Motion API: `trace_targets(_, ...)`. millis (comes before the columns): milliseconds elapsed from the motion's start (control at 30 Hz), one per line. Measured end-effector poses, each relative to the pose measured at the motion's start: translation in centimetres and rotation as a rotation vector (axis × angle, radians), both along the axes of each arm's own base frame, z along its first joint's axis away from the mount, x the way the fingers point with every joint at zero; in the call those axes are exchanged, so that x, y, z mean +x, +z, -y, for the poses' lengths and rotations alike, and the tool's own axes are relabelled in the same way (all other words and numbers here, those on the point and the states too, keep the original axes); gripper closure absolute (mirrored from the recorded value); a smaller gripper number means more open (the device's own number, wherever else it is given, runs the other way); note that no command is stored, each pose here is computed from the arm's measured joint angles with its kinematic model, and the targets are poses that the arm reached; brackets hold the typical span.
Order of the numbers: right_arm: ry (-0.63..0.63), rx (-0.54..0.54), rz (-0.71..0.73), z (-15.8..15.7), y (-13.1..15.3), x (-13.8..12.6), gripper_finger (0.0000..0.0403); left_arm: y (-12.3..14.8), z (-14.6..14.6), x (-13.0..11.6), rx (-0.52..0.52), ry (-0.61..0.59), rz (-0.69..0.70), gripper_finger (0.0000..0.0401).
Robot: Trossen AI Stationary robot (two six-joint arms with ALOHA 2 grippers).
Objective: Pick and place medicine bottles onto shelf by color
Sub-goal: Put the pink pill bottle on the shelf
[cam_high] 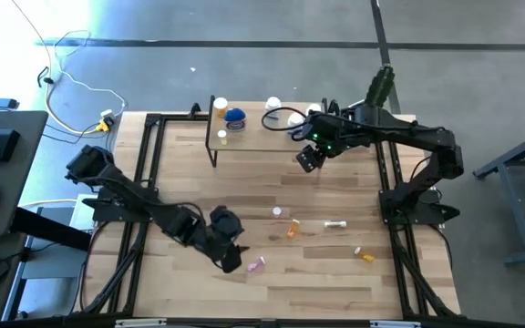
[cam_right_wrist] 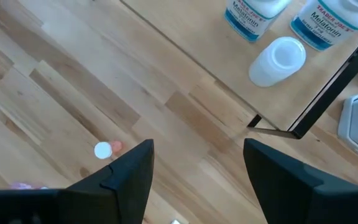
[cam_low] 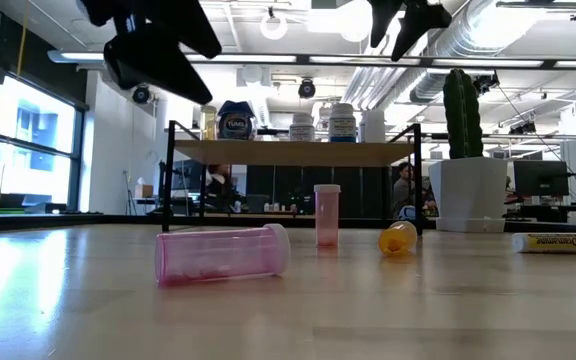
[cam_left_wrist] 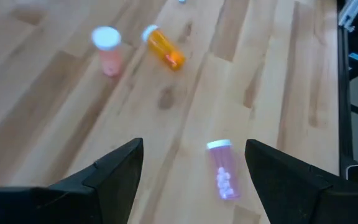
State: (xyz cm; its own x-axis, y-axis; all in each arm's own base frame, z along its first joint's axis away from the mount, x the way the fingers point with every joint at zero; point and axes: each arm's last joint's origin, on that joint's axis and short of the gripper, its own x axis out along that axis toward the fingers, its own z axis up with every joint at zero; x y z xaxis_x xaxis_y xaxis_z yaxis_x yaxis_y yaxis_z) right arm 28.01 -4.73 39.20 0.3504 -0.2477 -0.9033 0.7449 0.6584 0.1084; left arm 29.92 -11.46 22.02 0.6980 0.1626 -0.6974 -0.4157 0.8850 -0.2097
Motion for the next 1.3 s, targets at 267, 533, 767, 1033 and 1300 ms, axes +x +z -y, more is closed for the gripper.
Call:
trace_targets(267,0.001,-0.005,0.004,0.0,0.0,0.1,0.0164,-3.2,2.5,1.2,0.03,-0.05,-0.01,0.013)
trace_targets(533,-0.004,-0.017,0.008,0.1,0.0,0.1,0.0164,-6.0,4.2,2.2,0.025,-0.08,0.004,0.013)
trace_targets(767,-0.013,-0.037,0.006,0.1,0.1,0.1,0.0164,-8.7,4.7,2.8,0.031,-0.081,-0.023,0.013)
trace_targets(1033,-0.013,-0.037,0.008,0.1,0.1,0.1,0.0164,-11.0,4.6,2.9,0.066,-0.088,-0.094,0.013)
trace_targets(1300,-0.036,-0.028,0.015,0.1,0.1,0.1,0.0164,-11.2,4.2,3.1,0.1,-0.132,-0.119,0.0158)
